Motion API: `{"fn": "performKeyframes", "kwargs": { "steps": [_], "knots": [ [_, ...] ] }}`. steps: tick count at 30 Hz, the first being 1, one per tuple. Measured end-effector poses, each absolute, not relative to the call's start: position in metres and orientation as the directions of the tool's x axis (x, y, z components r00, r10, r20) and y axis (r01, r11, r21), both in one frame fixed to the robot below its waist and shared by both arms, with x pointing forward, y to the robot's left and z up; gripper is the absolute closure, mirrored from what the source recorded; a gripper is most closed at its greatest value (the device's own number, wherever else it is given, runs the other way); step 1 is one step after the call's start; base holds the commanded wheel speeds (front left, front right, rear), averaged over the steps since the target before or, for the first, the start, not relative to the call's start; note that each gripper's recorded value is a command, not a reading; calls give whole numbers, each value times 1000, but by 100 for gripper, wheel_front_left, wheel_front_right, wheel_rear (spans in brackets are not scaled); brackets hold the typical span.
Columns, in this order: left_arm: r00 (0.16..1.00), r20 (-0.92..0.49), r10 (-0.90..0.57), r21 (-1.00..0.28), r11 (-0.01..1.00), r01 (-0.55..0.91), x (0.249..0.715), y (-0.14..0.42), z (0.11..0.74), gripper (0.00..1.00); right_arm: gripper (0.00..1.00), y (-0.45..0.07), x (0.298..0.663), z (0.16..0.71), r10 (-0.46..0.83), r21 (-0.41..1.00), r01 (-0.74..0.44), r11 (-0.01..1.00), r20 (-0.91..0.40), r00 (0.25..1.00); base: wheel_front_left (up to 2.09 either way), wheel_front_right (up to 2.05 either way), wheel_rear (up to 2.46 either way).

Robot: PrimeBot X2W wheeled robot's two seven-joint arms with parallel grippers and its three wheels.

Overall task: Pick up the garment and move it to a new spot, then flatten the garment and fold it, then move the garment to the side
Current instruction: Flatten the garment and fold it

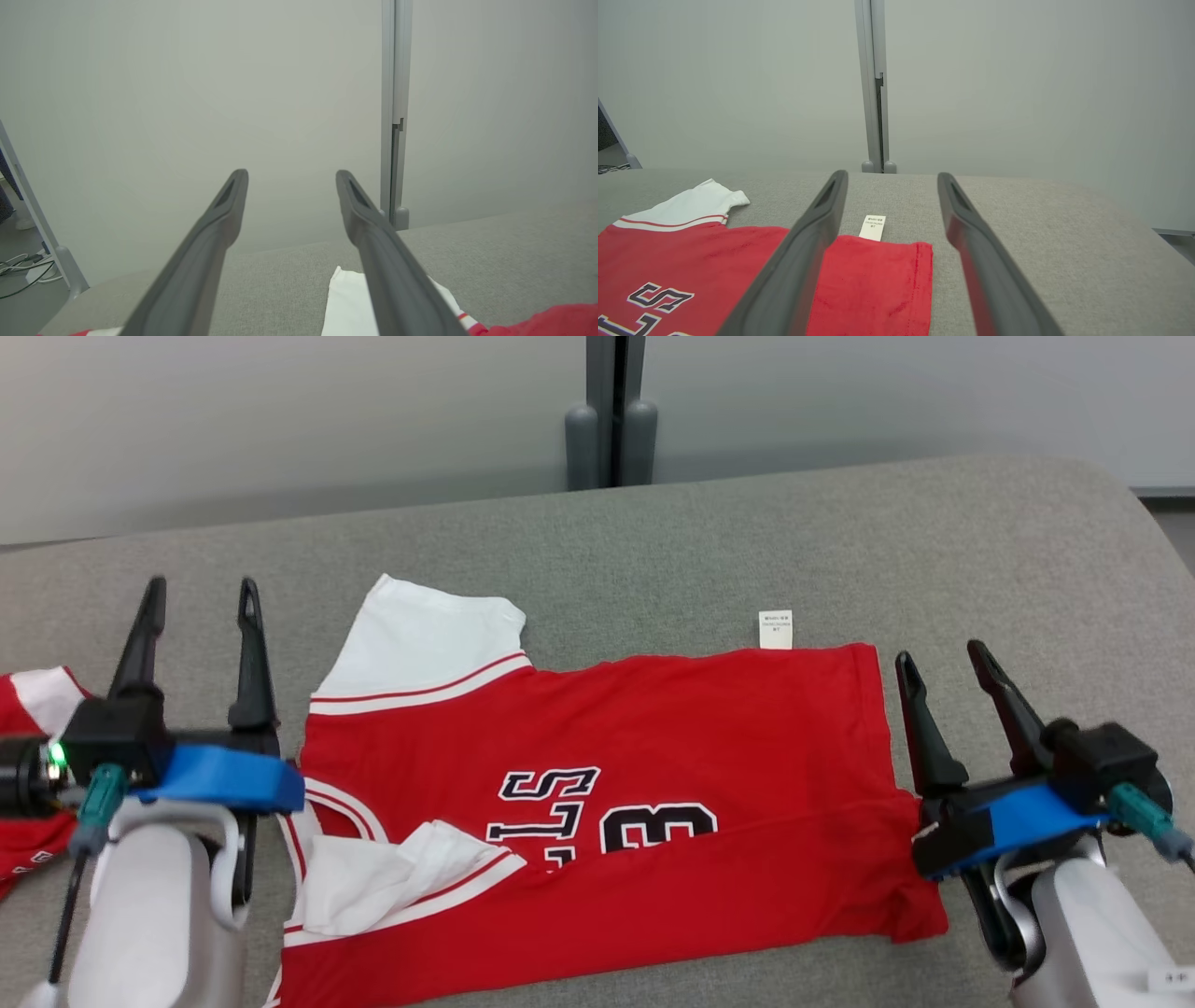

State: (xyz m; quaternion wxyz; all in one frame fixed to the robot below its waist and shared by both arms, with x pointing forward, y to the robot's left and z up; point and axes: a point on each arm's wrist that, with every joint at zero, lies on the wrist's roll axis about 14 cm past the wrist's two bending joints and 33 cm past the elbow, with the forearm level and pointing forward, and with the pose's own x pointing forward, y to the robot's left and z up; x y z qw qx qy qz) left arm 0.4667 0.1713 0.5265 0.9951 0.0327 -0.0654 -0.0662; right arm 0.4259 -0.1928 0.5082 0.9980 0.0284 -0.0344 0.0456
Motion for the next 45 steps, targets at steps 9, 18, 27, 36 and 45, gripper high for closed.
{"fn": "performKeyframes", "kwargs": {
  "steps": [9, 18, 27, 36, 45],
  "knots": [
    [964, 16, -265, 123, 957, 261, 560, 136, 500, 0, 0, -214, 479, 479, 94, -2, -95, 995, -95, 991, 0, 0, 0],
    [902, -263, -343, 150, 909, 389, 602, 110, 424, 0, 0, -220, 499, 439, 101, 28, -98, 995, -222, 970, 0, 0, 0],
    [813, -490, -315, 101, 906, 412, 598, 116, 358, 0, 0, -221, 506, 421, 109, 49, -100, 994, -256, 961, 0, 0, 0],
    [774, -551, -310, 44, 916, 398, 597, 117, 338, 0, 0, -222, 507, 410, 116, 57, -104, 993, -285, 951, 0, 0, 0],
    [730, -598, -331, -34, 921, 389, 596, 105, 329, 78, 0, -223, 507, 404, 118, 65, -103, 993, -305, 945, 0, 0, 0]
  ]
}}
